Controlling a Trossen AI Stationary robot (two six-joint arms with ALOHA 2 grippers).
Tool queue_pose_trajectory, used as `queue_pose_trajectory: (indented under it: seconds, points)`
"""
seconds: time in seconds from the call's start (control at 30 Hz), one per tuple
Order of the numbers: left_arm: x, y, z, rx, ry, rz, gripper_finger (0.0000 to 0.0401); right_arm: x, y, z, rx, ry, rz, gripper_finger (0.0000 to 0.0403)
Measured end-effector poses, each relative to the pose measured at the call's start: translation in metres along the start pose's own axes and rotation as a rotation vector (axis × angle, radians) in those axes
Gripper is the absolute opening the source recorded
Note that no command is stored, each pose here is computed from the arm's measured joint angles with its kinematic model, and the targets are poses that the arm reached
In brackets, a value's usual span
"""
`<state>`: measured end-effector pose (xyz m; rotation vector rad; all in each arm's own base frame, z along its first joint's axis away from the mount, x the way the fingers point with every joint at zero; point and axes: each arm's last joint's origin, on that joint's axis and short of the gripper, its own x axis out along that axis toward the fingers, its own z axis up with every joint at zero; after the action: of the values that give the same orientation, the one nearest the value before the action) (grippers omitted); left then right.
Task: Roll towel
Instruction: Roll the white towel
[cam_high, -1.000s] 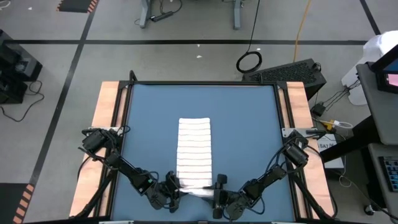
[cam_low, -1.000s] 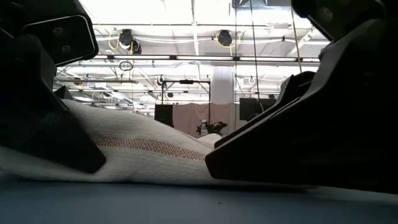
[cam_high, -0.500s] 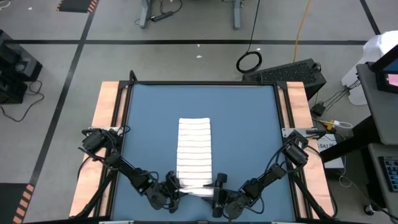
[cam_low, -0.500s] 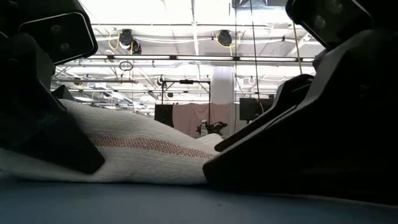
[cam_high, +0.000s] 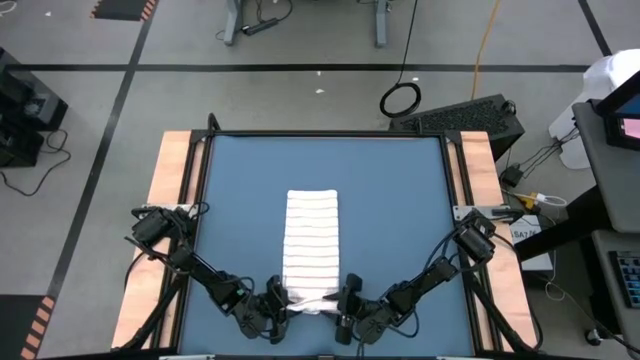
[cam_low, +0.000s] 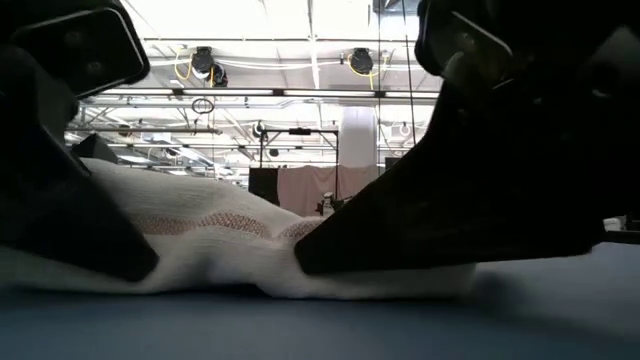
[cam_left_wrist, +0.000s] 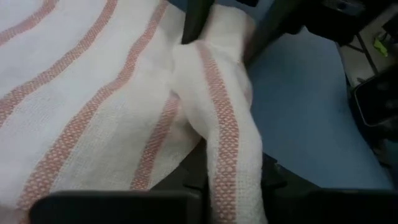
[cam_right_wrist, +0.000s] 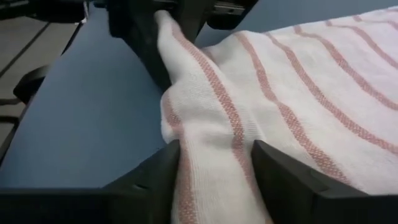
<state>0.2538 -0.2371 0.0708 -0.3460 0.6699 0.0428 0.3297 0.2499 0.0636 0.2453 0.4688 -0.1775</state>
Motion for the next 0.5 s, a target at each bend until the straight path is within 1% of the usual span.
queue_pose_trajectory:
  seconds: [0.07,0.17,0.27,0.33,0.4,0.5]
  points:
    - [-0.003,-0.002,-0.001,0.030,0.004,-0.007,0.0083,0.000,0.000,0.000,0.019,0.005,0.005,0.0158]
    - [-0.012,-0.005,0.002,0.068,0.041,-0.010,0.0125,0.001,0.000,-0.001,0.041,0.022,0.024,0.0127]
    - [-0.030,-0.003,0.008,0.119,0.090,0.037,0.0175,0.001,0.001,-0.002,0.069,0.039,0.044,0.0105]
    - [-0.045,-0.001,0.012,0.159,0.094,0.081,0.0208,0.001,0.001,-0.002,0.089,0.045,0.047,0.0094]
    - [-0.057,-0.003,0.016,0.196,0.063,0.111,0.0237,0.001,0.001,-0.002,0.109,0.049,0.047,0.0085]
    - [-0.070,-0.013,0.021,0.267,-0.042,0.109,0.0269,0.001,0.001,-0.002,0.127,0.048,0.055,0.0072]
